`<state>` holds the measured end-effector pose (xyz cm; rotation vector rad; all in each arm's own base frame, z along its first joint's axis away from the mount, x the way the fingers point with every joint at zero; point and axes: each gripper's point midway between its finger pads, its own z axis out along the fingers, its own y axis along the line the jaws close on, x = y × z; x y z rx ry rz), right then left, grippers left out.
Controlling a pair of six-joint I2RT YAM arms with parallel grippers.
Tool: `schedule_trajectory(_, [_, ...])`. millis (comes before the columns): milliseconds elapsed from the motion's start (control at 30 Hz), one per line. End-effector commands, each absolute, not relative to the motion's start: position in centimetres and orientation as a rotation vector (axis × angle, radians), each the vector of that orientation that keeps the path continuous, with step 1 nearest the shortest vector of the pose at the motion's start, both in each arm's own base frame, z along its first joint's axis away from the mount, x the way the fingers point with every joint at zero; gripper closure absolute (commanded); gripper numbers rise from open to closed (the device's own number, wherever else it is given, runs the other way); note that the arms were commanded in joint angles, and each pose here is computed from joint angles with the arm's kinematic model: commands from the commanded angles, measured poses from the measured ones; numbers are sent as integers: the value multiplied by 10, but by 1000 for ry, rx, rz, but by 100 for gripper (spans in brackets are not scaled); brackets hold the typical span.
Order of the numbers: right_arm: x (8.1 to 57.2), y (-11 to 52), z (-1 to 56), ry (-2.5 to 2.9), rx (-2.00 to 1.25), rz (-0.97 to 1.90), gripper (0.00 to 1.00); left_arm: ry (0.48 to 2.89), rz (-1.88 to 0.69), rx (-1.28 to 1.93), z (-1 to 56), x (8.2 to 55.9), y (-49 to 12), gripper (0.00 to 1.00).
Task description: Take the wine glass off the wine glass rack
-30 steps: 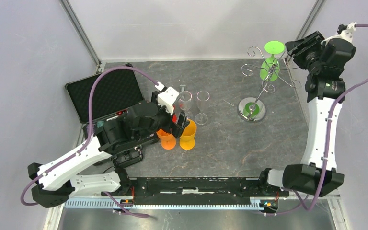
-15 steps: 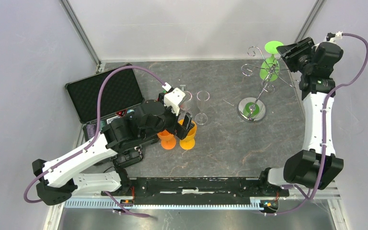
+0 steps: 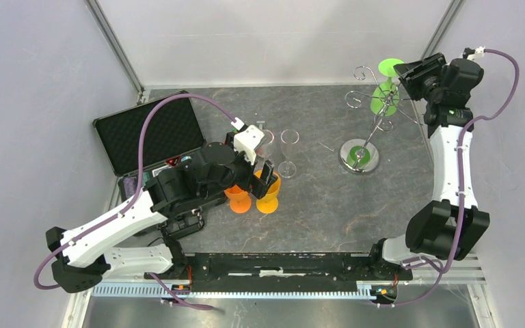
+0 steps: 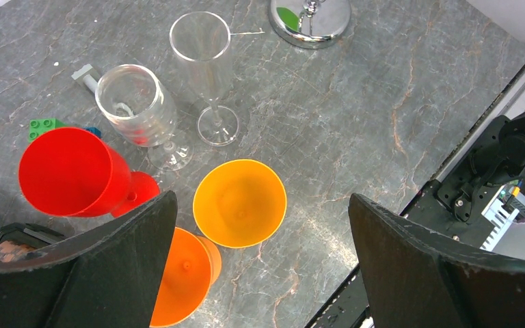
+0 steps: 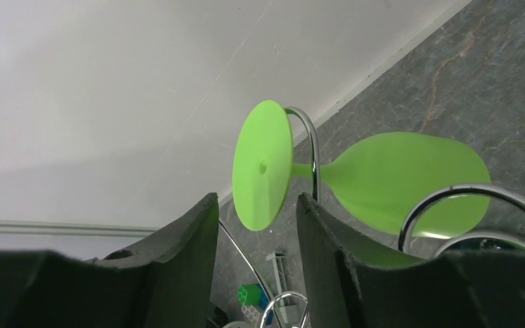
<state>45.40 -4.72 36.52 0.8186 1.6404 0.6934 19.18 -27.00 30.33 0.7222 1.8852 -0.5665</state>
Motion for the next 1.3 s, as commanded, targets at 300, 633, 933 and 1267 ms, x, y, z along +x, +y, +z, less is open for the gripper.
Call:
schedule_trajectory(300, [471,-60,374,1511,861,720,77,1839,-613,667,323,192,-271,0])
schedule_trajectory(633, [471,-62,387,1483,840,707,100,1833,-615,665,325,192,-270,0])
schedule_trajectory(933, [463,-69,404,1352,808,684,100,1829,-619,663,327,191,-269,0])
schedule_trajectory(1267, [443,-75,420,1279,806,636,100,1828,-626,665,327,190,-270,0])
